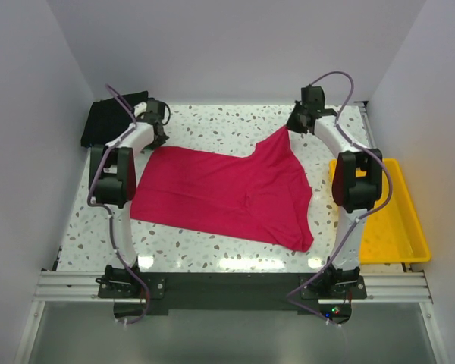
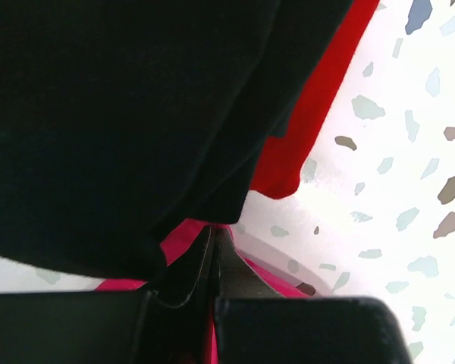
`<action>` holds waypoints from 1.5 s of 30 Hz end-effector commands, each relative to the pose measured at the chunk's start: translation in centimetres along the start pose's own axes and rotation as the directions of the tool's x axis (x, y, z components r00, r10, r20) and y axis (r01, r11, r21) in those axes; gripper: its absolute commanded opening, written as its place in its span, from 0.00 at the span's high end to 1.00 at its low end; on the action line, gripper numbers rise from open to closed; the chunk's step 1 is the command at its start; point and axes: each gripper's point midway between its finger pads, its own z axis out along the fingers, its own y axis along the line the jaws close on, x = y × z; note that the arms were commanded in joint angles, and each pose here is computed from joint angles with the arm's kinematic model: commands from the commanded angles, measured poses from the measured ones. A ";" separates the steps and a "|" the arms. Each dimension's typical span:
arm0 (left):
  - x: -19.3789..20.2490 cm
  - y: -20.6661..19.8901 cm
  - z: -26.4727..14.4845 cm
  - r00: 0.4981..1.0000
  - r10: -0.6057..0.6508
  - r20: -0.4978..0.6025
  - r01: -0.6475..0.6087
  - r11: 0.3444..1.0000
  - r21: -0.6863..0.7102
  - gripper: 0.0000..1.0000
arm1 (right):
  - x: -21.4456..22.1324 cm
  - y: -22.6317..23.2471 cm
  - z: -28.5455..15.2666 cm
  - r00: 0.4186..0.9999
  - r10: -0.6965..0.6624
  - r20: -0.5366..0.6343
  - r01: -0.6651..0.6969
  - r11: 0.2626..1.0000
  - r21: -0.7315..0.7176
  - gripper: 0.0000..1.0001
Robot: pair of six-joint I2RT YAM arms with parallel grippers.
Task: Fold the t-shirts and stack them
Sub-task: Fold the tshirt
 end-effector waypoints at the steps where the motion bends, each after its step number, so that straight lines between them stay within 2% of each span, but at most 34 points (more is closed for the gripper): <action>1: -3.4 -0.3 -2.2 0.996 -0.048 0.076 0.044 0.997 0.060 1.00 | -2.5 1.1 -3.0 0.997 -0.015 0.075 0.019 0.999 -0.047 1.00; 13: -4.0 0.0 -3.3 0.994 -0.089 0.070 0.082 0.992 0.100 1.00 | -1.3 0.2 -7.4 0.995 -0.020 0.097 0.025 0.999 -0.048 1.00; 18: -3.0 1.0 -3.7 0.990 -0.134 0.036 0.128 0.984 0.125 1.00 | -0.5 0.0 -10.1 0.994 -0.003 0.107 0.010 0.998 -0.061 1.00; 31: -2.8 3.9 -6.9 0.968 -0.242 0.074 0.227 0.959 0.168 1.00 | 7.2 -2.4 -16.5 0.992 0.114 0.059 -0.105 0.985 -0.140 1.00; 32: -1.6 4.6 -6.6 0.968 -0.244 0.057 0.232 0.960 0.157 1.00 | 7.7 -2.3 -16.9 0.991 0.121 0.051 -0.112 0.982 -0.149 1.00; 43: 0.9 6.9 -8.1 0.950 -0.307 0.052 0.292 0.937 0.193 1.00 | 13.7 -3.8 -20.4 0.998 0.056 -0.022 -0.059 0.985 -0.162 1.00; 45: 0.3 8.1 -8.4 0.942 -0.328 0.068 0.312 0.932 0.186 1.00 | 14.1 -4.0 -21.0 0.998 0.055 -0.022 -0.058 0.985 -0.164 1.00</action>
